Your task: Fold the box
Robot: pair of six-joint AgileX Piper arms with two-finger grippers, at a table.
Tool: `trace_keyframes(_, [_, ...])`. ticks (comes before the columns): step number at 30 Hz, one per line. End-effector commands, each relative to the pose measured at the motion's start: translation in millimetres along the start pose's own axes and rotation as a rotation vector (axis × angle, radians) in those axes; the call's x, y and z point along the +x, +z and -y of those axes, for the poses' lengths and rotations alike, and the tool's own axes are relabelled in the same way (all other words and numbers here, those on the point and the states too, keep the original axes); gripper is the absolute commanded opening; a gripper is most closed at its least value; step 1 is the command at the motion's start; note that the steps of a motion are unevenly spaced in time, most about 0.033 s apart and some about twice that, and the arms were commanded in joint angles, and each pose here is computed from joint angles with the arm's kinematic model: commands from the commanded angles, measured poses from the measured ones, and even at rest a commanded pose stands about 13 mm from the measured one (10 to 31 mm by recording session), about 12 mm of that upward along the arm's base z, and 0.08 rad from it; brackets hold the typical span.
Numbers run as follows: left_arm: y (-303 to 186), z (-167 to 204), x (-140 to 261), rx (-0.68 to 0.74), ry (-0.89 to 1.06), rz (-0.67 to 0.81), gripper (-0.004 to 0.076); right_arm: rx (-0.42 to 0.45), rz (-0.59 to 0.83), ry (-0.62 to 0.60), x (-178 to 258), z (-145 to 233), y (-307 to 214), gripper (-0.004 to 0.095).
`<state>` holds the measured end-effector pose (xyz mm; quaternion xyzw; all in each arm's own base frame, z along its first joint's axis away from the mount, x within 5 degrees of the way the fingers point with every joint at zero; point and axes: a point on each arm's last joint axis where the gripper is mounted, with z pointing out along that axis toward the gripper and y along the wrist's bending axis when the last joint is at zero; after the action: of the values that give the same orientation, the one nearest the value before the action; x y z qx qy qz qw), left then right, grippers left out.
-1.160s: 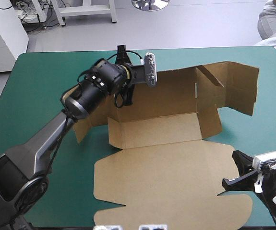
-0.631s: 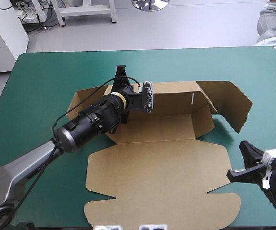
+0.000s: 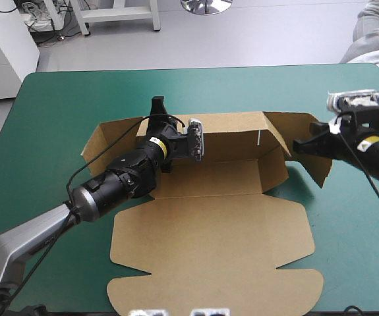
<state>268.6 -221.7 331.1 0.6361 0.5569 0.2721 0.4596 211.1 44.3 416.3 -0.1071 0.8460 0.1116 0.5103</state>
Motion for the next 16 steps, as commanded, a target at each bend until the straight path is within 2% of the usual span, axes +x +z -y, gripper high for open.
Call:
trace_keyframes(1, [-14,-16,1,-0.087,-0.003,0.027,-0.0010,-0.009,0.039,-0.025,-36,1,8,-0.0019])
trace_keyframes(11, [-9,-4,7,-0.157,-0.002,0.011,-0.0010,-0.075,-0.212,0.008,-81,11,83,-0.0019])
trace_keyframes(16, [-9,-4,7,-0.158,-0.005,0.007,-0.0010,-0.066,-0.278,0.044,-88,20,125,-0.0019])
